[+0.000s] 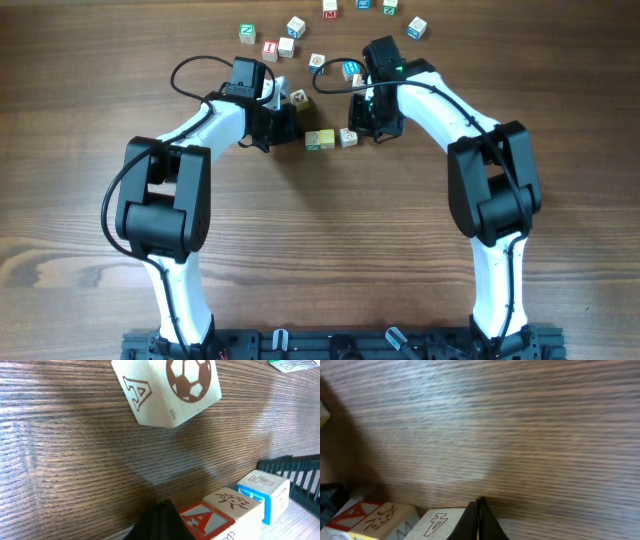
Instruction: Form a horizontal line
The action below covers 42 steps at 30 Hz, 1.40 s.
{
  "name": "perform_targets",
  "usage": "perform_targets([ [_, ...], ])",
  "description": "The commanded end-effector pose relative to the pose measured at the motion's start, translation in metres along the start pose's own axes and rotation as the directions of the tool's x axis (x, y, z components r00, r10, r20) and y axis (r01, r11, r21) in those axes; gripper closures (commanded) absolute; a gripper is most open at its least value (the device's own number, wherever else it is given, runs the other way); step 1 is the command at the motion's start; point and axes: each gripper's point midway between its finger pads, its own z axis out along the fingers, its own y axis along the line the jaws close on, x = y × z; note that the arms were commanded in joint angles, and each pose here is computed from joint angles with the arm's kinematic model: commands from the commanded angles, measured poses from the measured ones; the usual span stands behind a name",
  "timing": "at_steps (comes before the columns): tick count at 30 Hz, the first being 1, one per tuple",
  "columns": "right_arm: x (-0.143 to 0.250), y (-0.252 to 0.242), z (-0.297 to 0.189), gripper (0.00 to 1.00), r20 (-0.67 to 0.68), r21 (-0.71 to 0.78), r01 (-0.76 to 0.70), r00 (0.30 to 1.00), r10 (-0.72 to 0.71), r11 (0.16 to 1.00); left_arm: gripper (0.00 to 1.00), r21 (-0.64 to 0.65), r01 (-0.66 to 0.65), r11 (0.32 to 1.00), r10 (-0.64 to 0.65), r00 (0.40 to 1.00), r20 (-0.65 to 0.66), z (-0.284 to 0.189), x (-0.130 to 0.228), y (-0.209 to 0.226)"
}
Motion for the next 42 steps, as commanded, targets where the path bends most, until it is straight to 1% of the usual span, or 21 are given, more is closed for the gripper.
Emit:
perform_targets([
  [1, 0.017, 0.002, 0.017, 0.96, -0.054, 0.013, -0.018, 0.998, 0.019, 1.000, 0.96, -0.170, 0.020, 0.985, -0.045, 0.989, -0.142, 0.041, 0.056, 0.051],
  [10, 0.019, 0.001, 0.017, 0.96, -0.057, 0.026, -0.153, 0.986, 0.154, 0.988, 0.96, -0.170, 0.021, 0.985, -0.045, 0.989, -0.143, 0.041, 0.056, 0.051],
  [17, 0.017, -0.009, 0.017, 0.96, -0.032, 0.081, -0.159, 0.986, 0.162, 0.984, 0.96, -0.170, 0.020, 0.985, -0.045, 0.989, -0.142, 0.041, 0.056, 0.051],
  [27, 0.019, -0.009, 0.017, 0.96, -0.032, 0.089, -0.230, 0.972, 0.233, 0.969, 0.95, -0.162, 0.013, 0.987, -0.033, 0.992, -0.124, 0.042, 0.050, 0.049],
  [30, 0.018, -0.009, 0.017, 0.96, -0.028, 0.090, -0.230, 0.972, 0.233, 0.969, 0.96, -0.167, 0.017, 0.986, -0.040, 0.990, -0.134, 0.041, 0.053, 0.050],
  [31, 0.018, -0.009, 0.017, 0.96, -0.028, 0.090, -0.230, 0.972, 0.233, 0.969, 0.96, -0.176, 0.020, 0.984, -0.045, 0.989, -0.138, 0.040, 0.054, 0.052],
  [33, 0.018, -0.010, 0.017, 0.96, -0.028, 0.090, -0.228, 0.972, 0.232, 0.969, 0.96, -0.262, 0.021, 0.965, -0.060, 0.988, -0.142, 0.036, 0.058, 0.068],
  [35, 0.018, -0.010, 0.017, 0.96, -0.028, 0.090, -0.228, 0.972, 0.231, 0.969, 0.96, -0.375, 0.018, 0.927, -0.075, 0.987, -0.139, 0.027, 0.061, 0.090],
  [36, 0.018, -0.010, 0.017, 0.96, -0.027, 0.090, -0.229, 0.972, 0.232, 0.969, 0.96, -0.410, 0.024, 0.912, -0.089, 0.986, -0.140, 0.023, 0.063, 0.098],
  [40, 0.018, -0.010, 0.017, 0.96, -0.025, 0.092, -0.228, 0.973, 0.231, 0.969, 0.96, -0.455, 0.129, 0.881, -0.216, 0.966, -0.144, 0.014, 0.076, 0.109],
  [42, 0.018, -0.010, 0.017, 0.96, -0.025, 0.092, -0.228, 0.973, 0.231, 0.969, 0.96, -0.469, 0.158, 0.869, -0.258, 0.953, -0.157, 0.011, 0.083, 0.111],
])
